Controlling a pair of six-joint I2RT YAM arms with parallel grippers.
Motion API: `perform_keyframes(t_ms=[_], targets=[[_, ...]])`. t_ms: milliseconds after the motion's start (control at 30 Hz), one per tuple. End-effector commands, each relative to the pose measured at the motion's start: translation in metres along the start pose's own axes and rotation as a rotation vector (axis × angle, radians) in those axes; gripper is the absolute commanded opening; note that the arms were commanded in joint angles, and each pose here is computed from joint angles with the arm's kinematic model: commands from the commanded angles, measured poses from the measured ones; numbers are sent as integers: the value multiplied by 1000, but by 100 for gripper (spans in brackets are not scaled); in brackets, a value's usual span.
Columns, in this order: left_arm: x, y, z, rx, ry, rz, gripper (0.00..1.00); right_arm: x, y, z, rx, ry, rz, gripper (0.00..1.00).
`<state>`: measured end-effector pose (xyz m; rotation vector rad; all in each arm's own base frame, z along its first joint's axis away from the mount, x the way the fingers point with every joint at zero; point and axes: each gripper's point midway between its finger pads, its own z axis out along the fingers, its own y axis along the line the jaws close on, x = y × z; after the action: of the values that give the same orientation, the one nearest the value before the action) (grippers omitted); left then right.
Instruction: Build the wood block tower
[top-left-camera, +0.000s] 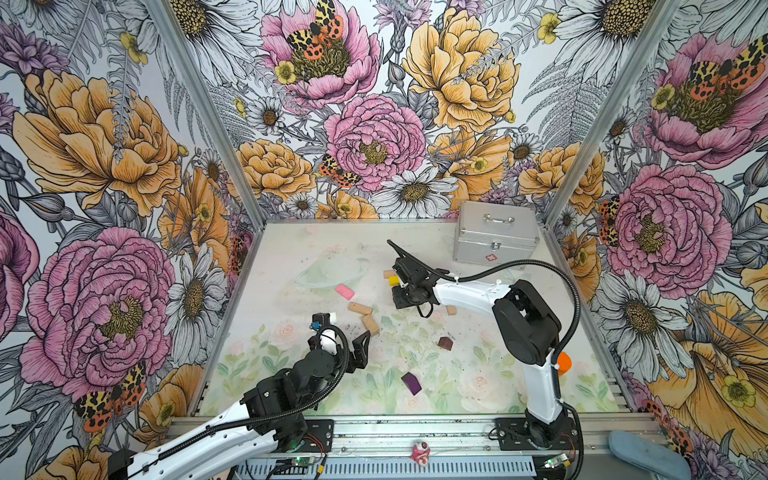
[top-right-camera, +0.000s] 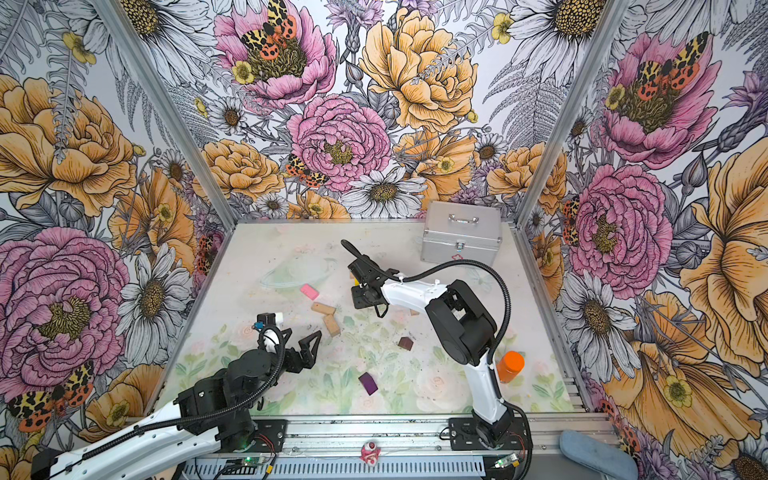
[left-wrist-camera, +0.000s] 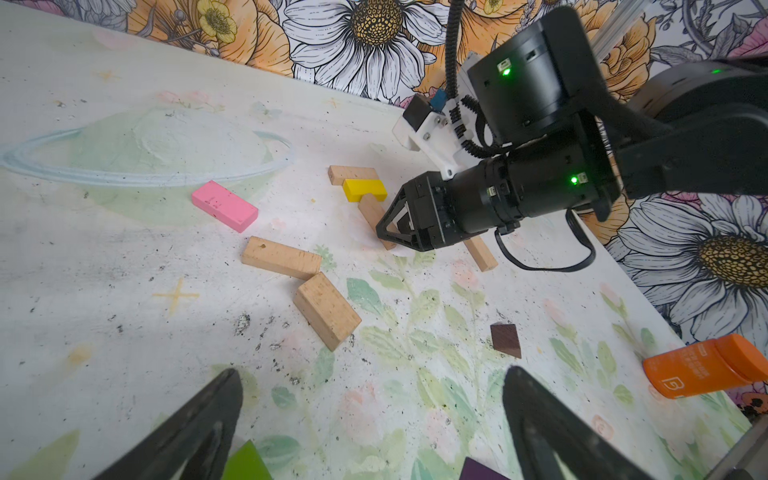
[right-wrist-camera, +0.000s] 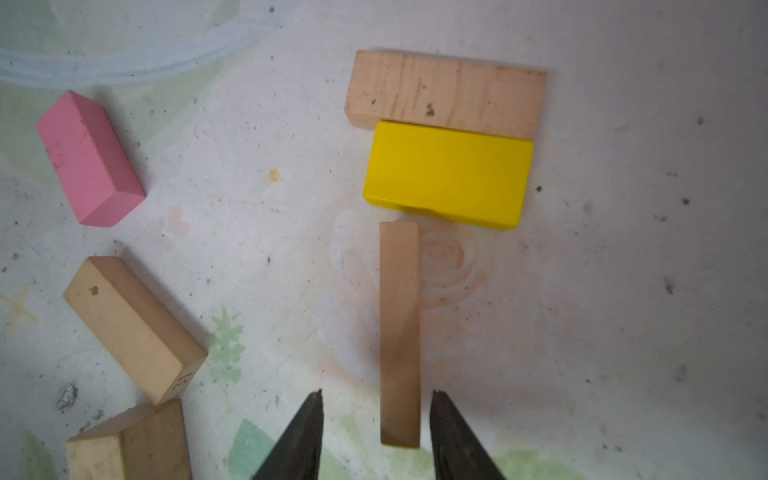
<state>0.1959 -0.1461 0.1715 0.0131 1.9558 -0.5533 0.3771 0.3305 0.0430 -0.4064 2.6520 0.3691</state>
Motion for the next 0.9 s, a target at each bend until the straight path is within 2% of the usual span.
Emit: perform_keyframes(t_ms=[0, 300, 567, 867], targets=[[-1, 6, 2, -34, -12, 4, 99, -13, -6, 3, 47, -28, -1, 42], [-2, 4, 9, -40, -14, 9, 99, -20, -15, 14, 98, -19, -24, 29], [-3, -4, 16, -29, -3, 7, 99, -9, -26, 11, 110, 4, -19, 15], [-5, -14, 22, -12, 15, -2, 99, 11, -39, -7, 95, 12, 4, 12]])
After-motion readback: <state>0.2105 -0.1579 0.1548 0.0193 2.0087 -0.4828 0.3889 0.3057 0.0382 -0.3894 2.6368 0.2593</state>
